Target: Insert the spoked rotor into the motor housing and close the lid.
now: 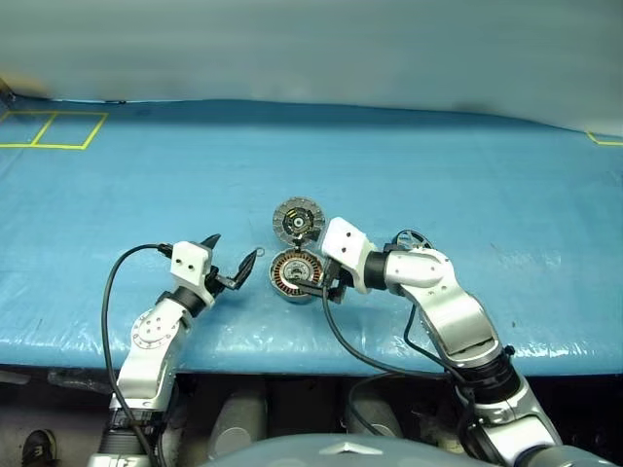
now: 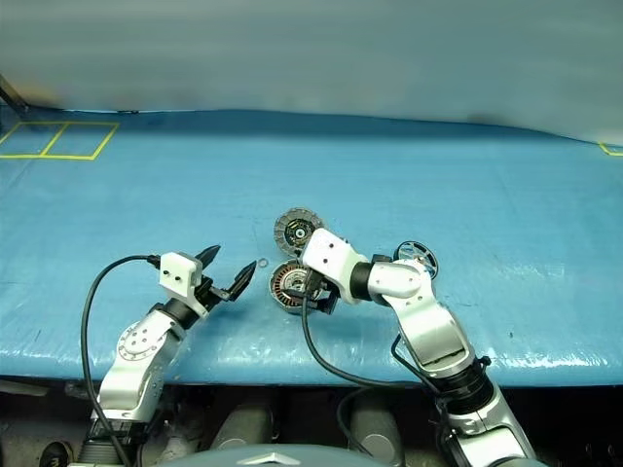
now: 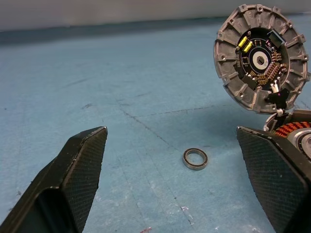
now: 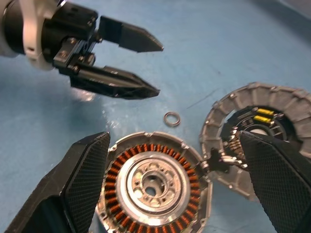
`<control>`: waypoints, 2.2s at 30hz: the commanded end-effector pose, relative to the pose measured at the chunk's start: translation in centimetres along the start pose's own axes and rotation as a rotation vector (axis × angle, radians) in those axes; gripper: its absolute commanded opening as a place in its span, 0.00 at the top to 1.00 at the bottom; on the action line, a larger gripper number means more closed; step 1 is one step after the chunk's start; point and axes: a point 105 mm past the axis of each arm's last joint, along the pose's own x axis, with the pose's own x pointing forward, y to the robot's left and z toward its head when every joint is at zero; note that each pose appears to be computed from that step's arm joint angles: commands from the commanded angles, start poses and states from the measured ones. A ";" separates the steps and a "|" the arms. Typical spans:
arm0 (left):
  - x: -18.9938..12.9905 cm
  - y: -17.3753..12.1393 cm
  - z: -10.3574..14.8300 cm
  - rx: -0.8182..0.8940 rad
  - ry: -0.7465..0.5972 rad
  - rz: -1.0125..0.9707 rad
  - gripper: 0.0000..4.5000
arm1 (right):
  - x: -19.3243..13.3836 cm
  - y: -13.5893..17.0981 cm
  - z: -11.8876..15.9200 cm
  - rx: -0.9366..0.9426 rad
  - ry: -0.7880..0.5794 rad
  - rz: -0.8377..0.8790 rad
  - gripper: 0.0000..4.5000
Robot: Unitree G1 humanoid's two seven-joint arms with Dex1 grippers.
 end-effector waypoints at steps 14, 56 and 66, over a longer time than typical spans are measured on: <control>0.4 1.9 -1.3 0.065 0.144 -0.284 0.00 | -0.4 1.0 -0.4 0.174 -0.211 0.000 0.01; 3.1 1.4 -2.9 0.099 0.158 -0.250 0.86 | -1.2 -0.4 -1.9 0.140 -0.169 -0.087 0.00; 1.4 -0.8 2.6 0.063 0.035 -0.485 0.86 | -5.2 -0.3 -4.6 0.240 -0.146 -0.041 0.00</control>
